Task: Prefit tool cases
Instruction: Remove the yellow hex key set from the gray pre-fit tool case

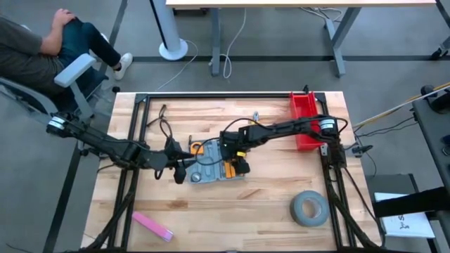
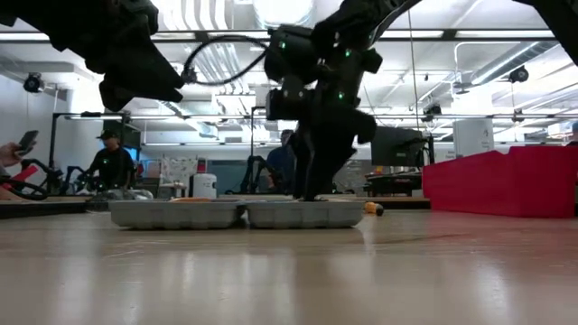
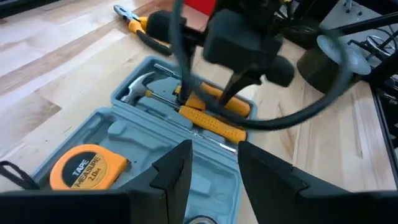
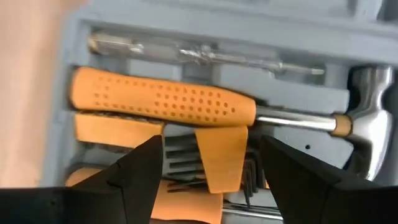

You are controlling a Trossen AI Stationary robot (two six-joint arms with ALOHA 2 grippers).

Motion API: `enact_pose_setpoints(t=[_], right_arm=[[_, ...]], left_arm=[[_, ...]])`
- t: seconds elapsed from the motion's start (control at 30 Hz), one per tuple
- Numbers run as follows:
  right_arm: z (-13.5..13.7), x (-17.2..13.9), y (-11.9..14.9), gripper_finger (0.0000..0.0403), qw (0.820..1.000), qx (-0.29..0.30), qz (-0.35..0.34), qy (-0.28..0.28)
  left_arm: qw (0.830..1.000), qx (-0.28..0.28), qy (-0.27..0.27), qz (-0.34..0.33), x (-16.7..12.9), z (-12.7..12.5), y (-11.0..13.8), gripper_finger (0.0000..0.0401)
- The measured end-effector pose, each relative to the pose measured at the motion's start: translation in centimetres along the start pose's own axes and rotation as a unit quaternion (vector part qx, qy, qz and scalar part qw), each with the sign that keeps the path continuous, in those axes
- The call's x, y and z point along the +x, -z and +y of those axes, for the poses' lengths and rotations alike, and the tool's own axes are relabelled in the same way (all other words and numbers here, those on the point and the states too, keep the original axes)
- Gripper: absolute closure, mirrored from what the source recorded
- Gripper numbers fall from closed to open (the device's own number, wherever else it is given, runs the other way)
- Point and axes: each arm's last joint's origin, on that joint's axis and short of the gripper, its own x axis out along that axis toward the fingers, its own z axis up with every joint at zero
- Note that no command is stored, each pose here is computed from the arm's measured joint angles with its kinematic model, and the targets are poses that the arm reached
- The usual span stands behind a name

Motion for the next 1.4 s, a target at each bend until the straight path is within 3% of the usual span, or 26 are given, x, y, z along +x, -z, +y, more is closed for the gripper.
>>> enact_pose_setpoints(t=[0.3, 0.47, 0.73, 1.1, 1.4], right_arm=[[-0.2, -1.7, -1.0, 0.0149, 1.0, 0.01, -0.014, 0.002], [-0.2, -1.1, -0.6, 0.0152, 0.998, 0.056, 0.003, -0.012], [-0.2, -0.2, -0.4, 0.0158, 0.998, 0.059, 0.02, 0.008], [1.9, 0.0, -0.8, 0.0146, 0.998, -0.005, 0.047, 0.046], [2.7, 0.1, -0.6, 0.0158, 0.999, 0.012, 0.05, -0.012]], left_arm=[[1.0, 0.003, -0.002, 0.002, 0.0, 0.0, 0.0, 0.0264], [1.0, 0.003, -0.002, 0.002, 0.0, 0.0, 0.0, 0.0264], [1.0, 0.008, -0.001, 0.002, 0.0, 0.0, 0.0, 0.0264], [1.0, 0.009, 0.003, 0.006, 0.0, 0.0, 0.1, 0.0264], [1.0, 0.009, 0.005, 0.008, 0.0, 0.0, 0.1, 0.0264]])
